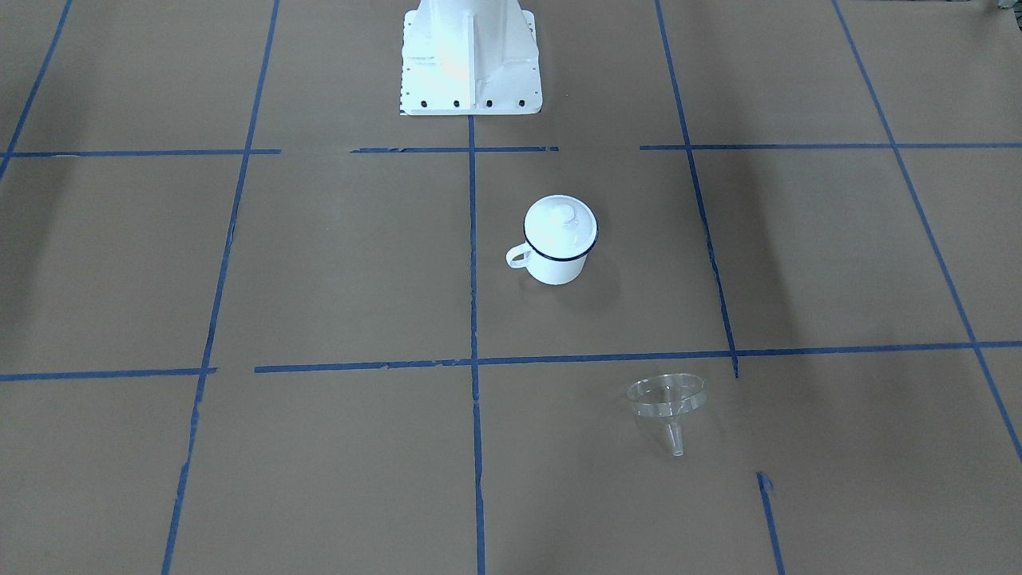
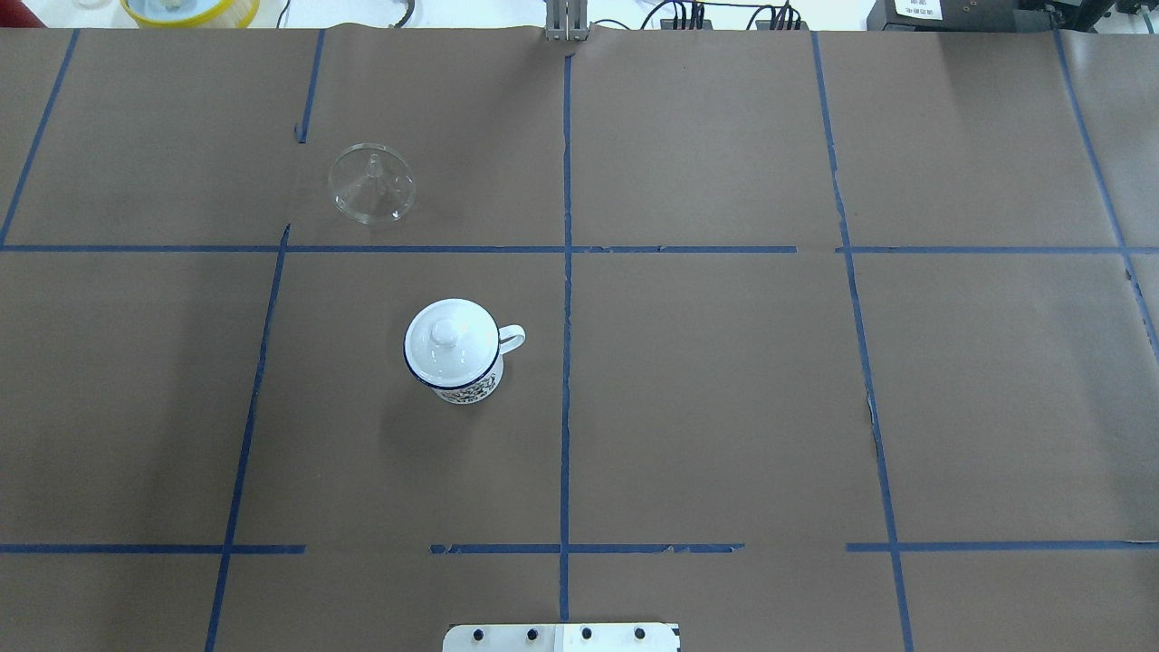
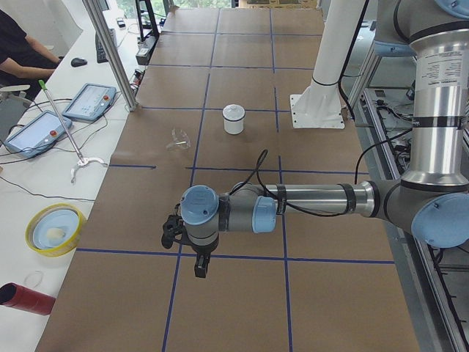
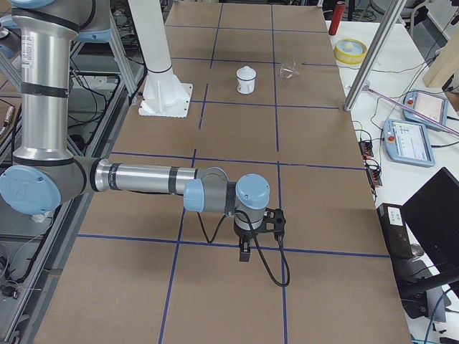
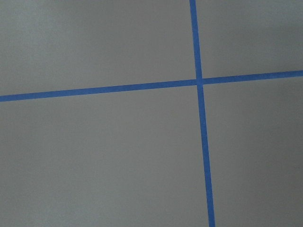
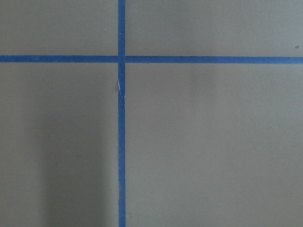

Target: Place funnel on cup

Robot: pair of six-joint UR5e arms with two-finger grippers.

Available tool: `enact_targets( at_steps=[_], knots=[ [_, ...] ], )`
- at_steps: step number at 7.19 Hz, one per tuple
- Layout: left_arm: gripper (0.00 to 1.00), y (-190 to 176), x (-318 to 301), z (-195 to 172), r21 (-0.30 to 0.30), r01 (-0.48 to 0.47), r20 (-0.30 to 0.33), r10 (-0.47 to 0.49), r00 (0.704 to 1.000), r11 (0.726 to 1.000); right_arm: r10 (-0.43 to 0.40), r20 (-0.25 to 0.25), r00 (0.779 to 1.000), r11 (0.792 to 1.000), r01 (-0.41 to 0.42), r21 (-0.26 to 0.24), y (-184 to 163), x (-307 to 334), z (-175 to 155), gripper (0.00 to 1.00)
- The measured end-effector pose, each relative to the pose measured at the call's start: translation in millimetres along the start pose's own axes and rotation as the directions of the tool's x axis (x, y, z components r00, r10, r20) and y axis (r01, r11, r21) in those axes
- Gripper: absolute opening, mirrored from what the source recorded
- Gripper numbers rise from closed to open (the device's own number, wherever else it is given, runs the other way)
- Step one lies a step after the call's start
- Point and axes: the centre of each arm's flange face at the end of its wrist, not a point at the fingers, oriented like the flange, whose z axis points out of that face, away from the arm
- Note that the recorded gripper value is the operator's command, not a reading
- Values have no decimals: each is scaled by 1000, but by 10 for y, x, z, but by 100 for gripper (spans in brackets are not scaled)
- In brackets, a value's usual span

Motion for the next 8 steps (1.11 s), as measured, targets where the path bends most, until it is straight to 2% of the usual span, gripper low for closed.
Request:
enact_targets(
  at_steps=[2,4,6,8],
  knots=[
    [100,-276,119,-178,30,-24,35,23,999,999,0,0,1000,1000,0,0,0,0,0,100],
    [100,-706,547,-570,74,8,55,-12,998,997,0,0,1000,1000,0,0,0,0,0,100],
    [100,-1037,1683,-945,98,44,31,-47,998,994,0,0,1000,1000,0,0,-2,-1,-1,100],
    [100,-1142,3003,-1092,118,60,-38,-56,998,991,0,0,1000,1000,0,0,-1,0,-1,100]
  ],
)
